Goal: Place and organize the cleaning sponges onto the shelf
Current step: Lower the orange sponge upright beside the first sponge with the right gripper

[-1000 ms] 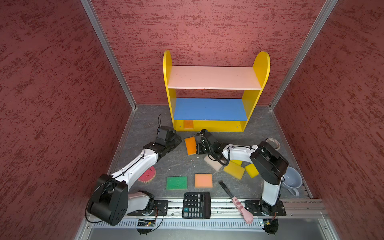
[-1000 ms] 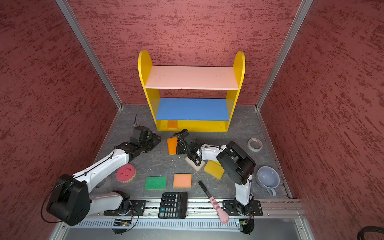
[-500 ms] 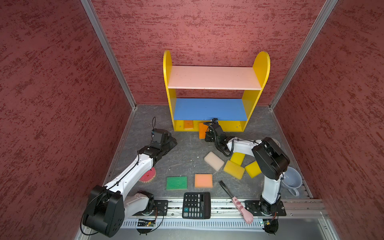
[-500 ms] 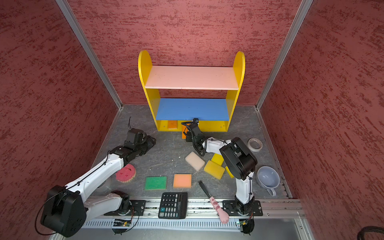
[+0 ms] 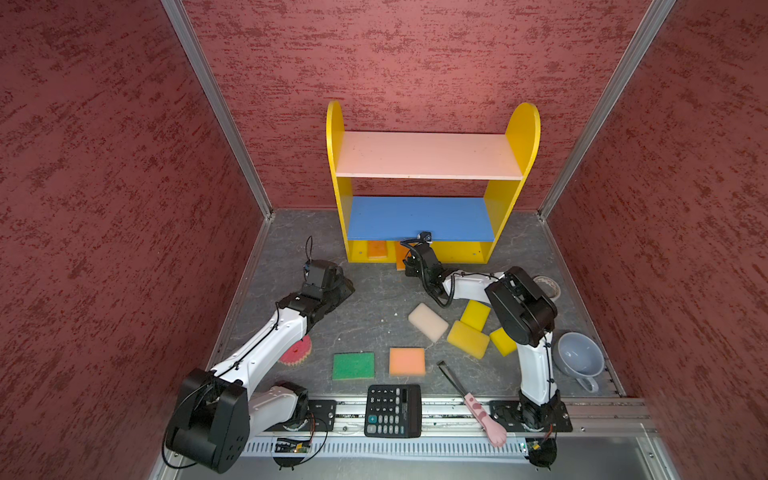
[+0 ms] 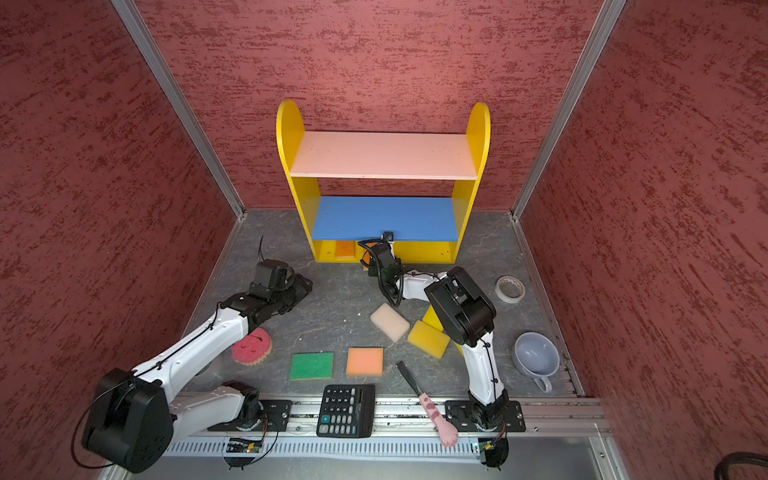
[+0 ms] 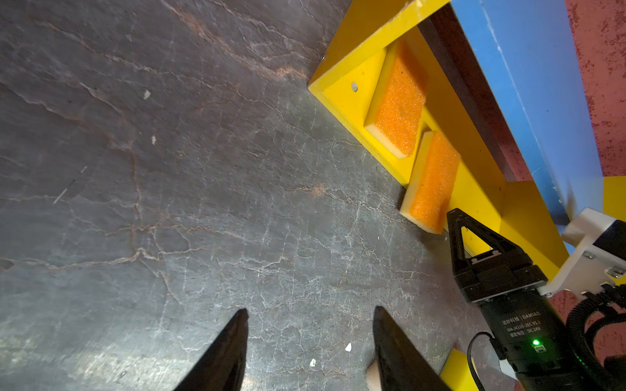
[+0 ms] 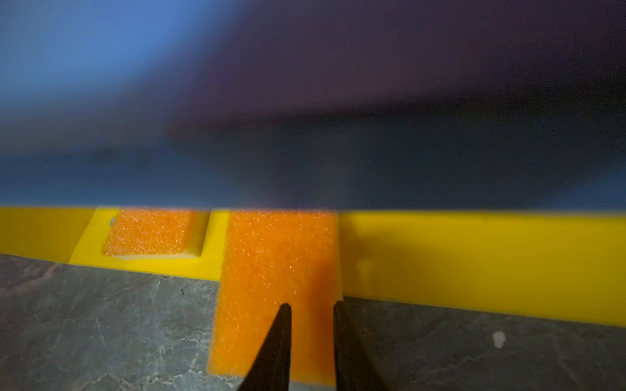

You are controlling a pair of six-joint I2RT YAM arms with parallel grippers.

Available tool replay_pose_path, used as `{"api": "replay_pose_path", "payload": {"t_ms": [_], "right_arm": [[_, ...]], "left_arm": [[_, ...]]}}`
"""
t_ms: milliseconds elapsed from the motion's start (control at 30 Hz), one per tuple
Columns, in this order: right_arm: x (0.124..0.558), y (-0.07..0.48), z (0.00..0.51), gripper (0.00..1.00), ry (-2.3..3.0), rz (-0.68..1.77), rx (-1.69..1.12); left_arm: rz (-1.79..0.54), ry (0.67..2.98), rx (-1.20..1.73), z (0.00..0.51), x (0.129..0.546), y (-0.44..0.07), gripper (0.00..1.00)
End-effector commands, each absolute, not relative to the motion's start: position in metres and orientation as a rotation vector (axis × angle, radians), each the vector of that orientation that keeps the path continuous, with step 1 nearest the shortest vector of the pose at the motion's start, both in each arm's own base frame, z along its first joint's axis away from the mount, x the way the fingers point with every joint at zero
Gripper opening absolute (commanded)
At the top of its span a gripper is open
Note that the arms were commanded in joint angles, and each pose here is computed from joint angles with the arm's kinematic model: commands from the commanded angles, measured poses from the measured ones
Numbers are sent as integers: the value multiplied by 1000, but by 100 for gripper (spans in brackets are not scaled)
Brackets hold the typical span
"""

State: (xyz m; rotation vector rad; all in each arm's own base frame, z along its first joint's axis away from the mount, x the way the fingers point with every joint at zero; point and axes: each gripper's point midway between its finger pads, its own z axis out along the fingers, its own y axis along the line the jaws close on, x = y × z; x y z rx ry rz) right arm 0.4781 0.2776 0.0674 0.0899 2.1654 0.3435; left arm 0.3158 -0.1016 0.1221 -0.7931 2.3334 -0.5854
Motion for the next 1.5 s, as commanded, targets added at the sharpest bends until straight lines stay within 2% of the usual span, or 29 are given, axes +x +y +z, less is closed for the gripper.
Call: {"api": "replay_pose_path", "payload": {"t_ms": [0,233,433,600,733,1067,1233,1467], "right_arm": [[478,267,80,33,2126,351,162],[443,263,98,39,2103,511,192],[414,283,90,35,2138,665,130],[417,289,92,55,2128,692,100],[431,286,95,61,2109,766,146],[455,274,80,62,2083,1025,340],[457,274,70,63,2080,1075,400],[464,271,54,54,2066,1136,508]], "left_arm": [[-592,2355,-791,115,314,-103,59],[-607,2394,-774,107,314,-109,59],[-619,2385,-773,110,316,-110,59],[-621,2399,-760,108,318,-112,64],[-643,2405,-756,107,317,-116,65],[-626,2408,-762,104,309,-111,66],[-624,2411,-766,103,308,-111,66],[-621,2414,-767,102,308,-111,66]]}}
